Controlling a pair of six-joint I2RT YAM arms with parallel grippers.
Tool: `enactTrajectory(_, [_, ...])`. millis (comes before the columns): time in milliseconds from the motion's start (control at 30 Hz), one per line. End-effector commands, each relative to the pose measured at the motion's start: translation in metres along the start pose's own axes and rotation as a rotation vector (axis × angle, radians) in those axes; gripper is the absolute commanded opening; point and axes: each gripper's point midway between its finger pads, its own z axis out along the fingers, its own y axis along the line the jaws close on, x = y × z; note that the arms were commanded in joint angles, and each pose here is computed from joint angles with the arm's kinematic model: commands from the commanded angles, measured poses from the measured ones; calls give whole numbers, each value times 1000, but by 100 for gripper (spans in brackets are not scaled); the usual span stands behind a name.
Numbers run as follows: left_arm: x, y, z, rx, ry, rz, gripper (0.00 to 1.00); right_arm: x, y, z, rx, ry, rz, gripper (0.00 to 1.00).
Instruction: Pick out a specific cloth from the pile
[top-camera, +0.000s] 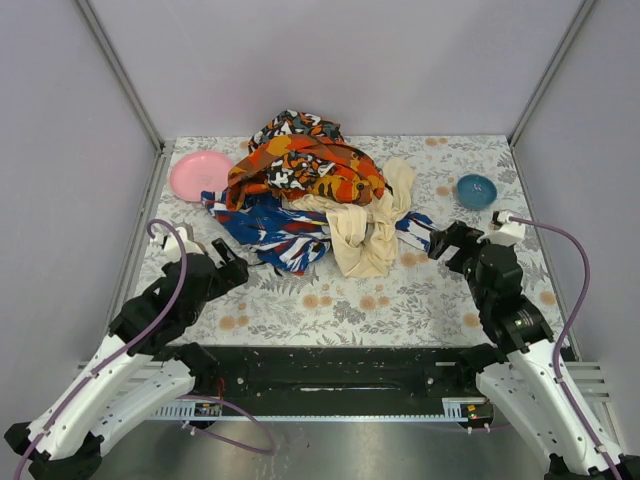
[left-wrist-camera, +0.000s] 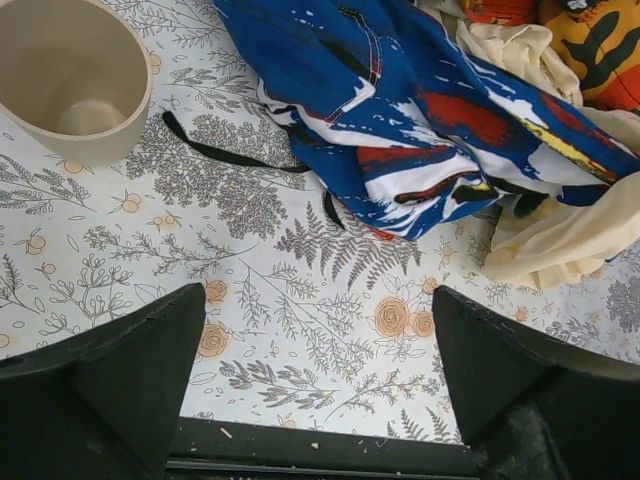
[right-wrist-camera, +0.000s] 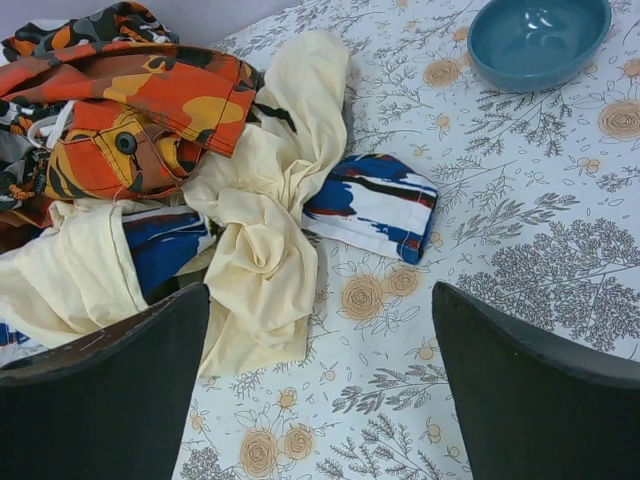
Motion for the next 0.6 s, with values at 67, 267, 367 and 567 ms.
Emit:
enactTrajectory(67, [-2,5,4,-21,-30,6,99,-11,15,-3,-99,-64,-13,99])
enactTrajectory(267, [8,4,12,-17,-9,22,99,-16,58,-17,-368,-107,-86,99])
enactTrajectory(367, [10,2,16,-8,-7,17,99,-14,77,-19,-473,-83,-153,99])
enactTrajectory(567, [15,-8,25,27,7,46,99,11,136,-9,-733,176,-256,99])
